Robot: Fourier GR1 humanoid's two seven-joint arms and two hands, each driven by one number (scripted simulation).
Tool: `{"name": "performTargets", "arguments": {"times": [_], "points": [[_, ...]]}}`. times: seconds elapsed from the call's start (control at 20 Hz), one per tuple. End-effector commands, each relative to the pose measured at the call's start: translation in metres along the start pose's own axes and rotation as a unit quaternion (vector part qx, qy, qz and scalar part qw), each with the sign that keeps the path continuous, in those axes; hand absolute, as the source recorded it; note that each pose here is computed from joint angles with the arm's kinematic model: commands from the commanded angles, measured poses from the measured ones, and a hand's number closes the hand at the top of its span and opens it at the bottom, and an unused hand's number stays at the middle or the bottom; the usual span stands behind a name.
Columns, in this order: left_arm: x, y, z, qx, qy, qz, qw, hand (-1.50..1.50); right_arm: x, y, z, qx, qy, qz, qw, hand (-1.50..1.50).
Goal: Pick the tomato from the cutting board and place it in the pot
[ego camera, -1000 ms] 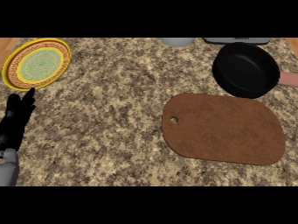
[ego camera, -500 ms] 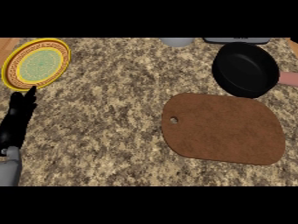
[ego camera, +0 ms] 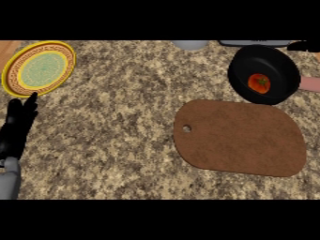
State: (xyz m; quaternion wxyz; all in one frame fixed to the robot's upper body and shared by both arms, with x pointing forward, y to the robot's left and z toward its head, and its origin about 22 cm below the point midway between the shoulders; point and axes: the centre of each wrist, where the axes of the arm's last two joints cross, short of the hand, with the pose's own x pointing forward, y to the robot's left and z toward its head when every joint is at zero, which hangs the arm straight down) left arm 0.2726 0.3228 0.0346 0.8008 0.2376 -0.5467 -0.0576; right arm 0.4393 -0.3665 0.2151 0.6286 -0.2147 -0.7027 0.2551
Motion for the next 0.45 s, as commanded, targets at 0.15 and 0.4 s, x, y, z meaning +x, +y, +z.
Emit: {"name": "performTargets", "arguments": {"times": [0.15, 0.4], "points": [[0.006, -0.005, -0.001, -0.003, -0.004, 0.000, 1.0000, 0.00, -0.012, -0.034, 0.010, -0.130, -0.018, -0.142, 0.981, -1.50], [-0.002, -0.009, -0.002, 0.000, -0.006, 0.002, 1.0000, 0.00, -0.044, -0.072, 0.040, -0.181, 0.002, -0.157, 0.971, -1.50]]}}
